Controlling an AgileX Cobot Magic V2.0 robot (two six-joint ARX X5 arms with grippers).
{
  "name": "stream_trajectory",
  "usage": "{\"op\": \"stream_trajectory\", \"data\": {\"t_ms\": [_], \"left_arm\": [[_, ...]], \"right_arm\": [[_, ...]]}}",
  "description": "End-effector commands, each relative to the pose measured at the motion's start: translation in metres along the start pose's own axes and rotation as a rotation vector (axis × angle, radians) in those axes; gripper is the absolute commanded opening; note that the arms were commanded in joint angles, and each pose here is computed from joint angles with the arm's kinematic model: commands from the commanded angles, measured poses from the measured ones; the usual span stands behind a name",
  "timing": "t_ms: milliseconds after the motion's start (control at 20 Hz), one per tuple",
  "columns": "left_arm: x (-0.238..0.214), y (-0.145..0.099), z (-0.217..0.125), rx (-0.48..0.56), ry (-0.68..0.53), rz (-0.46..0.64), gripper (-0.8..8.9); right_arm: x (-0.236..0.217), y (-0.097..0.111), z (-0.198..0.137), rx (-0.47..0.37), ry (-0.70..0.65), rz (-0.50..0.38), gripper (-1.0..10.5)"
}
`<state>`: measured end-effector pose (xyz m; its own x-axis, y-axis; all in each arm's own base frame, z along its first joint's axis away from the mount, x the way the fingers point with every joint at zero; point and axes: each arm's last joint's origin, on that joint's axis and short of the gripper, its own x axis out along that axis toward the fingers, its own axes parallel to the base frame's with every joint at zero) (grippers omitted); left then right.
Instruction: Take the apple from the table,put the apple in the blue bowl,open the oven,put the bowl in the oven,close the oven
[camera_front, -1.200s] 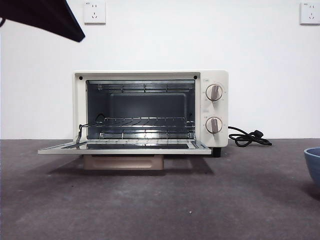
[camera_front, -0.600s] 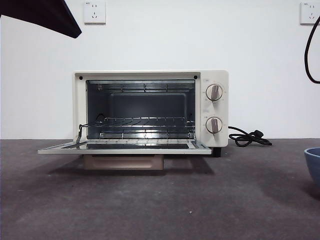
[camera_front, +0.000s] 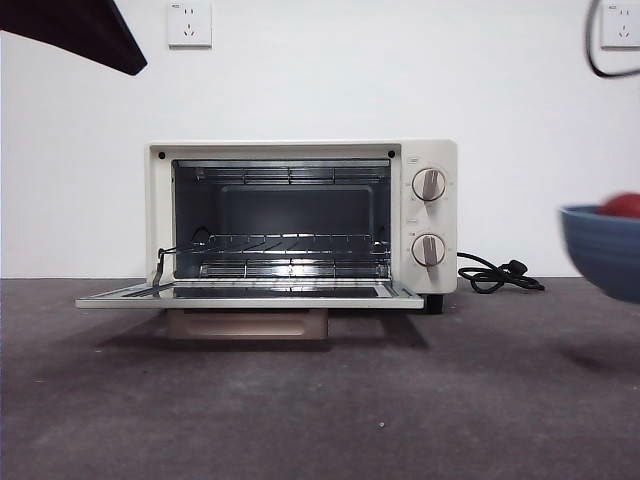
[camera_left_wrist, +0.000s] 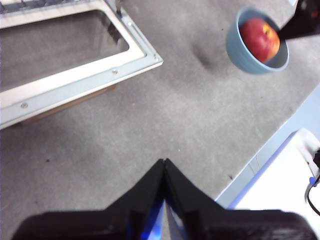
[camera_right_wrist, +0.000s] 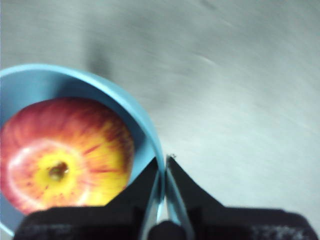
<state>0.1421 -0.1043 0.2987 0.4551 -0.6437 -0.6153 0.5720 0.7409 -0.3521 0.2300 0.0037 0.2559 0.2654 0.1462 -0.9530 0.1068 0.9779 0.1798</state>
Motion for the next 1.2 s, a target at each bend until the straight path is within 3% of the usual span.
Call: {"op": "stream_trajectory", "data": {"t_ms": [50,350,600,900,1200], "left_arm": [[-0.002,-0.001,-0.003,0.005,-0.002,-0.007,-0.05],[-0.008,-0.002,-0.005,0.005,-0.019,-0.007,-0.06],[-0.01,-0.002,-0.007,-0.002,-0.006,-0.005,-0.06],[-0.013,-0.003,-0.008,0.001,-0.016,-0.01,-0.06],[-0.014,-0.003,-0.008,0.002,-0.02,-0.01,-0.06]], "right_arm": [[-0.001,0.025,0.012,-0.013,-0.016,0.044,-0.1],[0.012,0.105,0.054,-0.1,0.018,0.113,-0.1],[0.02,0.167,0.089,-0.123,0.063,0.167,-0.1],[0.029,0.204,0.128,-0.006,0.119,0.271,-0.1],[0.042,0.214,0.144,0.178,0.11,0.276,-0.1]]}}
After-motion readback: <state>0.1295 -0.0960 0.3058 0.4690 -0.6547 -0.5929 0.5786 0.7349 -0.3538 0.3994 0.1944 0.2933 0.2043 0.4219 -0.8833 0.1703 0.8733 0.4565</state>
